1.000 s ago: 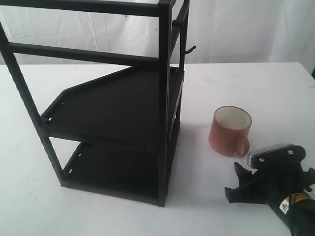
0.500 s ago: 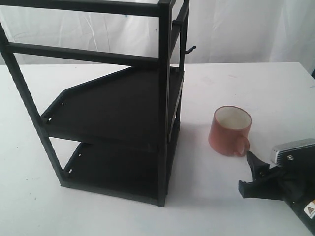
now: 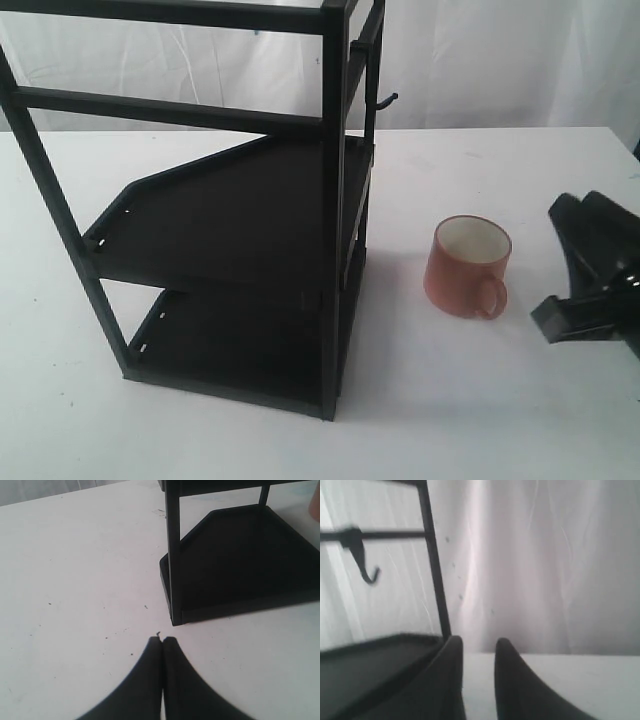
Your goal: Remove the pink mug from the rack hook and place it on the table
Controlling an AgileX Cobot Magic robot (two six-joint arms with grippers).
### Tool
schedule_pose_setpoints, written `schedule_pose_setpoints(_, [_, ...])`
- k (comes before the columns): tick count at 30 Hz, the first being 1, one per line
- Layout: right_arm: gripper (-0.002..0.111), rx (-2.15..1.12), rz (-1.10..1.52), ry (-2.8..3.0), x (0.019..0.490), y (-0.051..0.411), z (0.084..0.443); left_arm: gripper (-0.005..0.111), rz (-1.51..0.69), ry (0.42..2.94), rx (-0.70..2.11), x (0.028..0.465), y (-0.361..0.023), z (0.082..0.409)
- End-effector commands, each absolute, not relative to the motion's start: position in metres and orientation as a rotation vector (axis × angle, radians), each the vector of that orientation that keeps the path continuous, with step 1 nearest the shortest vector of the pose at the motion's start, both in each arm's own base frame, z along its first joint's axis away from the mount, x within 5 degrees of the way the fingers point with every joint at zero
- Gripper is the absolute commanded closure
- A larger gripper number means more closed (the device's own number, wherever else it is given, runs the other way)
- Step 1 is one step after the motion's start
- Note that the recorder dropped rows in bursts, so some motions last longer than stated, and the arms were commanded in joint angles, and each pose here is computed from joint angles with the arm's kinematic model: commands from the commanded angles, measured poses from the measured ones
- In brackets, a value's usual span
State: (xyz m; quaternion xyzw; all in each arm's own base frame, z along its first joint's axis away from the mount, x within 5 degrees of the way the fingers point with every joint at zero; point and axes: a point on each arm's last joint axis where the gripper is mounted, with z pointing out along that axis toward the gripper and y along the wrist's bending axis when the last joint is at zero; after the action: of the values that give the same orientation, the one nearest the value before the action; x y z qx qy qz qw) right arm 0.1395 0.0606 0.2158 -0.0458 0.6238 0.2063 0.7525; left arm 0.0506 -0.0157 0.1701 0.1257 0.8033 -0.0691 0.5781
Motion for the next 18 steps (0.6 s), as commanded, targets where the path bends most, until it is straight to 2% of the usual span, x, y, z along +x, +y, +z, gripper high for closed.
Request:
schedule_pose_setpoints(1, [0.108, -0.008, 0.651, 1.207, 0.123, 0.056, 0.239, 0.107, -0.17, 1.882, 0.294, 0.05, -0.016, 0.169])
schedule_pose_setpoints(8, [0.108, -0.071, 0.787, 0.888, 0.102, 0.056, 0.296, 0.107, -0.17, 1.882, 0.294, 0.05, -0.016, 0.169])
schedule_pose_setpoints(12, [0.108, -0.162, 0.956, 0.754, 0.086, 0.062, 0.335, 0.107, -0.17, 1.882, 0.294, 0.05, -0.016, 0.169])
schedule_pose_setpoints(18, [0.108, -0.447, 0.896, 0.834, 0.07, 0.076, 0.375, 0.107, -0.169, 1.882, 0.294, 0.05, -0.016, 0.169])
